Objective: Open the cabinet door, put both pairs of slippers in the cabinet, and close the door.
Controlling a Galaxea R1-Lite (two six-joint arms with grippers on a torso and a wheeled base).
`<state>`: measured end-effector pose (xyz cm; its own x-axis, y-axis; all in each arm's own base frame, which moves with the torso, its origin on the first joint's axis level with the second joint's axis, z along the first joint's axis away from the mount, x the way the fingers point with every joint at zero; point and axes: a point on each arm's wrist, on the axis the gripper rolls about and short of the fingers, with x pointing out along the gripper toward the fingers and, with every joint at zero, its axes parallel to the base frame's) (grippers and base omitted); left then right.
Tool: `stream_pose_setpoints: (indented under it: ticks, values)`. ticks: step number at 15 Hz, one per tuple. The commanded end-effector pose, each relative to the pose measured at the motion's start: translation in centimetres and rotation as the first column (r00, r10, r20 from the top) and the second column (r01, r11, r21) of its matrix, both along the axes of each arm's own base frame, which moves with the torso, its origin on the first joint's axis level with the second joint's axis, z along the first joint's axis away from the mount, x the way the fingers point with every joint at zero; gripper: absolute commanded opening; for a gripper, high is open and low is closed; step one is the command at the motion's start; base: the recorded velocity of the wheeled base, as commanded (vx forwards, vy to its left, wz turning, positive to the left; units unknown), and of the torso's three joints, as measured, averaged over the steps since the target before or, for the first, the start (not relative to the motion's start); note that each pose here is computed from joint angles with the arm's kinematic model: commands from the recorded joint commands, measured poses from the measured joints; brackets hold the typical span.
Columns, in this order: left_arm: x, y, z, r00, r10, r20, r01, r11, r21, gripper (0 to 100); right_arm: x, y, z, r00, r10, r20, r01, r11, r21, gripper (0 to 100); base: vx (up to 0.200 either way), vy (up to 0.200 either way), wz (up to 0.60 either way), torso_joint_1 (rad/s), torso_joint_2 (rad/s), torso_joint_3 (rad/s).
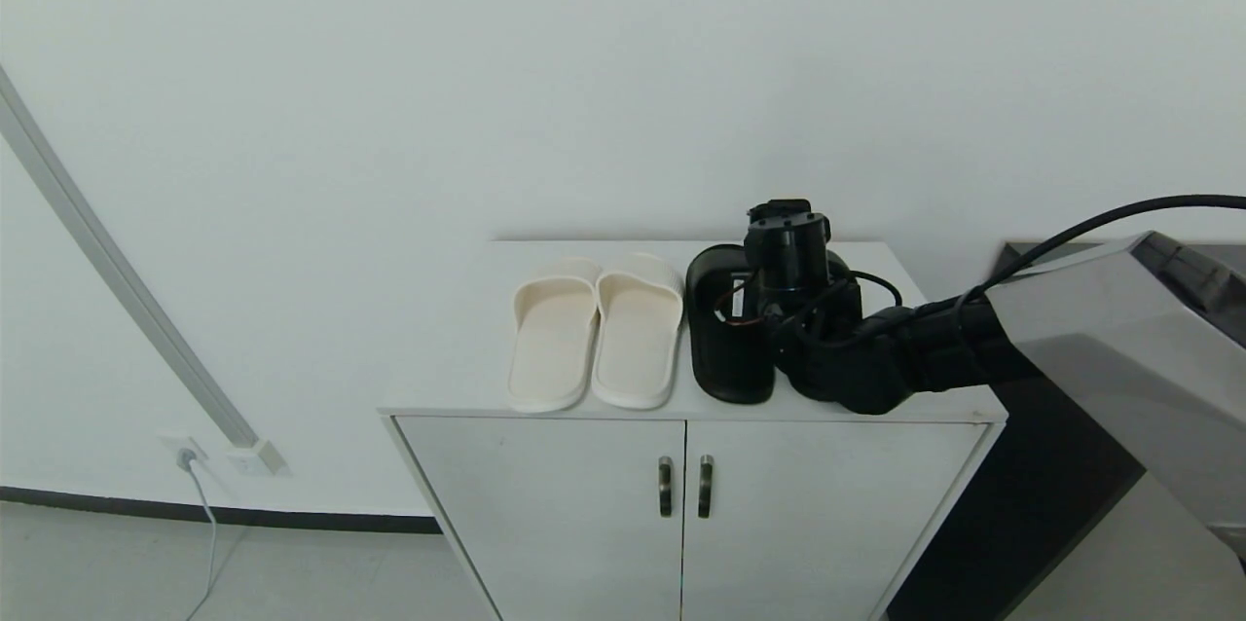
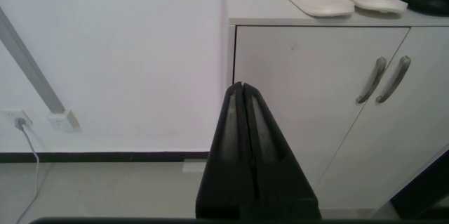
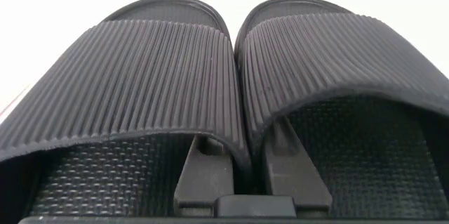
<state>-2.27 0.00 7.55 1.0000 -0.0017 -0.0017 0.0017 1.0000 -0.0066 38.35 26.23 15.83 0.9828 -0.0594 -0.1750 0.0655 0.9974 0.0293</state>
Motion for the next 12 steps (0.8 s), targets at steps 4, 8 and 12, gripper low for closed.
stream_pose_setpoints:
  ticks: [4,8,12]
  values:
    - [0.0,0.0,0.0,1.000,0.002,0.000,-0.002,1.000,-0.003,0,-3.1,-1.5,3.4,1.000,0.018,0.026,-0.018,1.000,0.005,0,0.000,0.000,0.00,0.000,0.00,0.000]
    - [0.0,0.0,0.0,1.000,0.002,0.000,-0.002,1.000,-0.001,0,-9.5,-3.0,5.6,0.983,0.183,0.010,-0.183,0.983,0.013,0,0.000,0.000,0.00,0.000,0.00,0.000]
    - [0.0,0.0,0.0,1.000,0.000,0.000,0.000,1.000,-0.001,0,-16.4,-6.4,4.4,0.887,0.463,-0.007,-0.462,0.886,0.017,0,0.000,0.000,0.00,0.000,0.00,0.000]
